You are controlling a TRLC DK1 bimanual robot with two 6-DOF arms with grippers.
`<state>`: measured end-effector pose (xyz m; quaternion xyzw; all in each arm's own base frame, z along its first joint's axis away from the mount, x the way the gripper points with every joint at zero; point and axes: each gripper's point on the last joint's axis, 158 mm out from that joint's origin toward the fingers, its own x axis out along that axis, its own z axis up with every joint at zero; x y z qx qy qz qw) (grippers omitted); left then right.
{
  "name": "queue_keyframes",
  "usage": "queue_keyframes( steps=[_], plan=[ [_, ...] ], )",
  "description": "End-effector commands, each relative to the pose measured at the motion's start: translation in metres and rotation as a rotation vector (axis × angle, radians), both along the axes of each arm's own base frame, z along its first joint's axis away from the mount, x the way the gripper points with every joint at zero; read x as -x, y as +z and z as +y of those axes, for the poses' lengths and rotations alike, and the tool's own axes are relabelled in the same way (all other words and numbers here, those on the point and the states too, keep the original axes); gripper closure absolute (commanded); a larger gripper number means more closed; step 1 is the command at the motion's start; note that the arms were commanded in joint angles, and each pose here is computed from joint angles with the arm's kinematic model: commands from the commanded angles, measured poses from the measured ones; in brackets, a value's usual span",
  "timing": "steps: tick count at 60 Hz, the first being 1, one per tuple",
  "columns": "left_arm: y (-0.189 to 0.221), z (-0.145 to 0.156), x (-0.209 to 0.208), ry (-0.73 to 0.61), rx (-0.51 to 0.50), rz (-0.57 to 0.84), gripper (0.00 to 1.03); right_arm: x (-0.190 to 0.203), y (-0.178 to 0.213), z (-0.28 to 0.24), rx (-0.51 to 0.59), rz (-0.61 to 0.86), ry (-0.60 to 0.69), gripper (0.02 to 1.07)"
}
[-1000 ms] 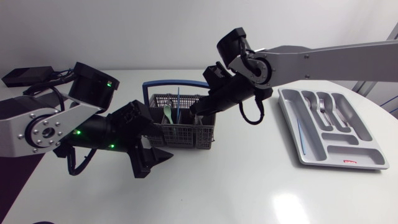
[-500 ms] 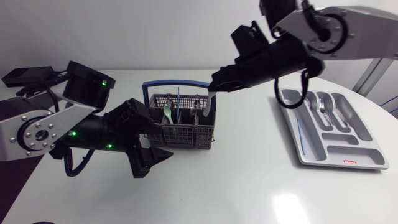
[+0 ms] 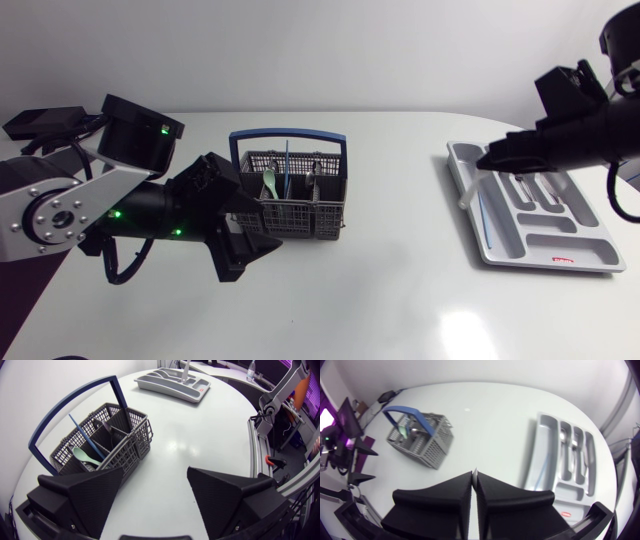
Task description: Unload the cutlery basket into the drawer organizer.
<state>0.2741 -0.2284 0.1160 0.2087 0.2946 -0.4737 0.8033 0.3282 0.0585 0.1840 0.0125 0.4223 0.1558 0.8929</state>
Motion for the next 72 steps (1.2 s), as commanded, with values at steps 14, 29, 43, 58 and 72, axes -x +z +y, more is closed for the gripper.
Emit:
queue_keyframes(
  steps=[14, 29, 43, 58, 72],
  plan=[
    [0.008, -0.012, 0.003, -0.001, 0.012, -0.009, 0.14, 0.014, -0.06, -0.127, 0.303, 0.039, -0.266, 0.98],
    [0.011, -0.017, 0.004, -0.003, 0.004, -0.017, 0.14, 0.02, -0.09, -0.206, 0.409, 0.072, -0.4, 0.98],
    [0.013, -0.02, 0.006, 0.001, 0.0, -0.018, 0.14, 0.021, -0.123, -0.25, 0.482, 0.115, -0.464, 0.97],
    [0.015, -0.021, 0.004, 0.021, 0.01, -0.001, 0.14, 0.021, -0.158, -0.262, 0.554, 0.15, -0.479, 0.95],
    [0.02, -0.023, -0.006, 0.063, 0.037, 0.019, 0.14, 0.021, -0.181, -0.248, 0.568, 0.178, -0.438, 0.46]
  ],
)
